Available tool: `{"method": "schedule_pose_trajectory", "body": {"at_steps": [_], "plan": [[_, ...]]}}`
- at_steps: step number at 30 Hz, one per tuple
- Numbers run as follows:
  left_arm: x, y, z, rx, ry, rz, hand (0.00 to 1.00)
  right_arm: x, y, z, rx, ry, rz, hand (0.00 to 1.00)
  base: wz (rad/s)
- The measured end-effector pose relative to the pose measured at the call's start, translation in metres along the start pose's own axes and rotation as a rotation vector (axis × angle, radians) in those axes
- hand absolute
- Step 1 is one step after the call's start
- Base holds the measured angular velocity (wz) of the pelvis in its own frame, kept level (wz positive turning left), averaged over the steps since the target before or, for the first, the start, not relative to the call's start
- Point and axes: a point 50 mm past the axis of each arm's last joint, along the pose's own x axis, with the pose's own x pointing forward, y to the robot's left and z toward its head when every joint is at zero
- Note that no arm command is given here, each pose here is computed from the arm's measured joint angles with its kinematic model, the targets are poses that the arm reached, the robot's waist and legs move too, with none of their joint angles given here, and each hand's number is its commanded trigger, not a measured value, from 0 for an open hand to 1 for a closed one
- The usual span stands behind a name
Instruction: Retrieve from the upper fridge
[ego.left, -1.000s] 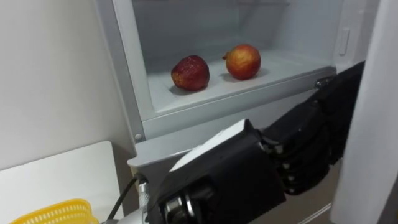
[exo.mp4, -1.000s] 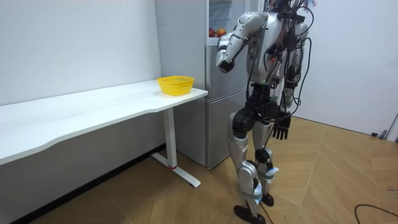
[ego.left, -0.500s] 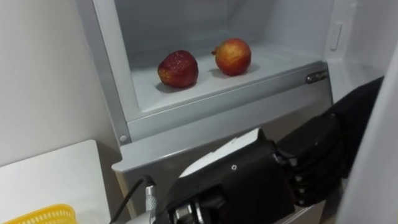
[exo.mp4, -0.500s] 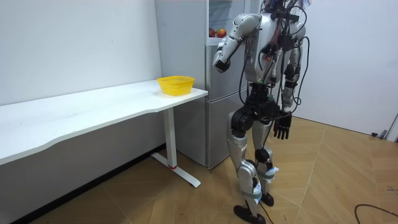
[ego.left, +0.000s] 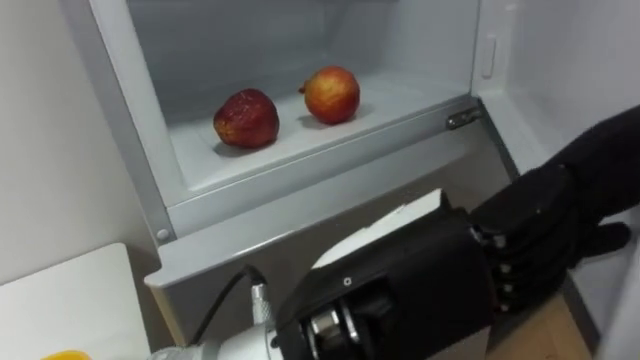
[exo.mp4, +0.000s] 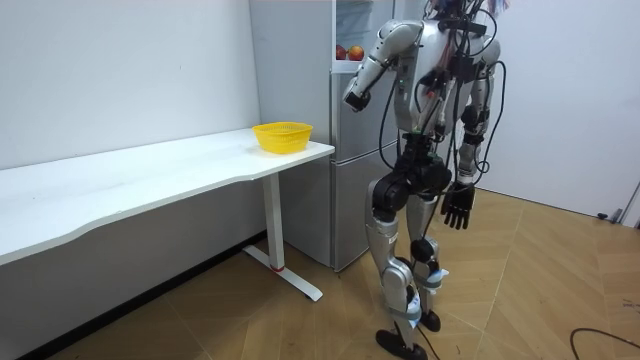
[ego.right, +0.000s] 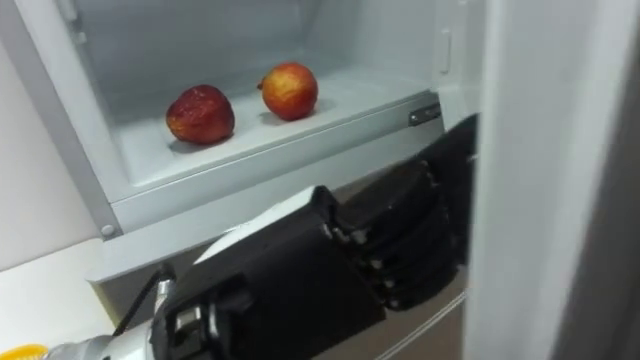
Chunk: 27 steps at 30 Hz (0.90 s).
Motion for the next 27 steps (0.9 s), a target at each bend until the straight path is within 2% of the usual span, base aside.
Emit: {"method": "schedule_pose_trajectory", "body": {"at_steps": [7,13,27], "plan": [[0.014,0.004,-0.005,-0.011,0.009,-0.038,0.0,-0.001,-0.002,0.003,0.002,-0.017,-0.007,0.0,-0.05],[0.023,0.0,-0.006,0.001,0.023,-0.085,0.0,-0.002,-0.007,0.011,0.011,-0.037,-0.017,0.0,-0.02],[0.038,0.001,-0.007,0.007,0.043,-0.13,0.0,-0.003,-0.014,0.015,0.043,-0.05,-0.031,0.0,-0.03]]}}
